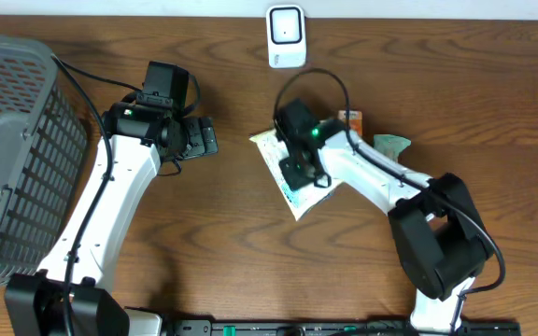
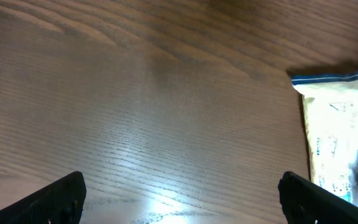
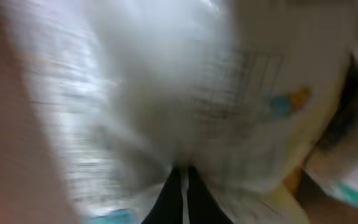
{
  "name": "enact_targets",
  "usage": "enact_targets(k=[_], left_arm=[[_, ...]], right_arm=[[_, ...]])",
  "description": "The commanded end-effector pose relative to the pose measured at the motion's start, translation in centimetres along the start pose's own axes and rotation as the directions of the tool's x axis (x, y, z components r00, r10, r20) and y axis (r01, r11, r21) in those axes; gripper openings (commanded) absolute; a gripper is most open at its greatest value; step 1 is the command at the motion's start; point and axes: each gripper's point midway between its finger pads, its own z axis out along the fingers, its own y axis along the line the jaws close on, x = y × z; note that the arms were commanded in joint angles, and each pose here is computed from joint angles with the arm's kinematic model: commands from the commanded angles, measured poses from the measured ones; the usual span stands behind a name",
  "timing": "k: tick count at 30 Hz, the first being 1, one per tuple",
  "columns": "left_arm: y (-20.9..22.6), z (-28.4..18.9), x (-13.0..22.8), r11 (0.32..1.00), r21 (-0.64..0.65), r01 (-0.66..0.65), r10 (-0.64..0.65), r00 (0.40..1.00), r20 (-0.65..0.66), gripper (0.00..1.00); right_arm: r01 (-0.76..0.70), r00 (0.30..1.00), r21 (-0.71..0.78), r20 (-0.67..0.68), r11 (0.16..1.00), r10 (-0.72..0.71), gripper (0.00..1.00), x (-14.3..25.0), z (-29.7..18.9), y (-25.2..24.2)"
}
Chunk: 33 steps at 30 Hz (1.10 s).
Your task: Scan the item barcode
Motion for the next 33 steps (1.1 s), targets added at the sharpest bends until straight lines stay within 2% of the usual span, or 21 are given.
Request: enact_targets(k=[1,3,8,12,18,26,30,33], left_arm=[[0.4,-0.1,-0.2,1.000,-0.015,-0.002,0.002,1.000,0.003,0.98],[0.4,-0.1,-0.2,1.000,-0.015,-0.002,0.002,1.000,0.003,0.98],[0.4,-0.1,-0.2,1.000,-0.015,-0.002,0.002,1.000,0.003,0.98],[0.4,-0.1,-0.2,1.000,-0.015,-0.002,0.002,1.000,0.003,0.98],[0.4,-0.1,-0.2,1.000,-0.015,-0.002,0.002,1.000,0.003,0.98],[0.4,-0.1,-0.2,1.000,-0.015,-0.002,0.002,1.000,0.003,0.98],[0.4,-0.1,-0.2,1.000,-0.015,-0.002,0.002,1.000,0.003,0.98],[0.4,-0.1,-0.2,1.000,-0.015,-0.002,0.002,1.000,0.003,0.98]], right_arm=[[-0.086,0.996,0.235,-0.005,0.968,0.089,0.01,1.4,-0.2,-4.1],[-0.085,0.996,0.275,0.009,0.958,0.086,0.01,0.7,-1.7,-4.7],[-0.118,0.987,0.218,0.130,0.969,0.090,0.01,-3.6,-7.8,-3.7],[-0.122,0.968,0.078,0.228,0.989,0.101,0.15,-6.6,-9.8,-1.3],[-0.095,0.977,-0.041,0.187,0.995,0.101,0.15,-6.2,-7.1,1.0],[-0.098,0.986,-0.040,0.133,0.994,0.103,0.15,-4.9,-1.1,1.1],[-0.082,0.983,-0.132,0.151,0.988,0.102,0.15,-6.1,1.0,2.8],[-0.051,0.970,-0.230,0.222,0.972,0.103,0.15,-8.2,0.6,4.6]])
